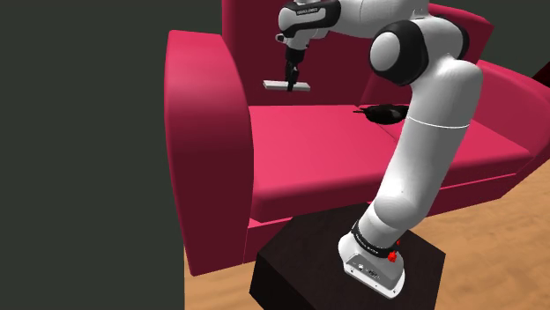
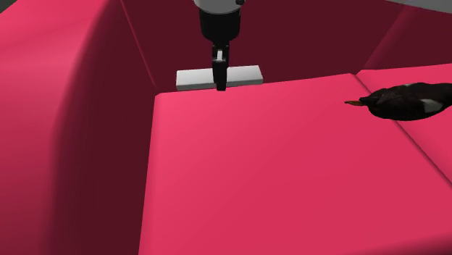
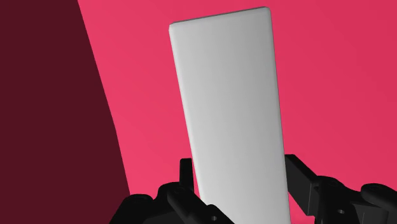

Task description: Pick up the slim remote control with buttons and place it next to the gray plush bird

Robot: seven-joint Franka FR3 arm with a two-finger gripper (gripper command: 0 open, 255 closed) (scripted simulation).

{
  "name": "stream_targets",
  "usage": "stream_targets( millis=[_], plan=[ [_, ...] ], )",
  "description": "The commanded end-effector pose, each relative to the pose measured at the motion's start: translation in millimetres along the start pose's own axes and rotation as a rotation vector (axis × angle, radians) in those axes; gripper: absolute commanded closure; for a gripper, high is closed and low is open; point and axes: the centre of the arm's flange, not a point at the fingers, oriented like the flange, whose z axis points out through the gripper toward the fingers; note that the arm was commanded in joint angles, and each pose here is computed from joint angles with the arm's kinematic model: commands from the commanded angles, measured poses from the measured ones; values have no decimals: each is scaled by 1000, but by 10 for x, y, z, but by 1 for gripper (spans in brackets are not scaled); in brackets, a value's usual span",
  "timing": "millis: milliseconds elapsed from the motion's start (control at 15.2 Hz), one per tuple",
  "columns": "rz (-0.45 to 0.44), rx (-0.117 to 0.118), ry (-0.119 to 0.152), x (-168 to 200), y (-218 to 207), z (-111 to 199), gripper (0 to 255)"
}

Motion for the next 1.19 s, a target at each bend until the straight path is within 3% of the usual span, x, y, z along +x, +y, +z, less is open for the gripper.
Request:
stream_targets(
  millis=[0,1122],
  plan=[
    [0,0,0,-218,-90,-12,255],
    [0,0,0,-2322,-869,-39,255]
  ],
)
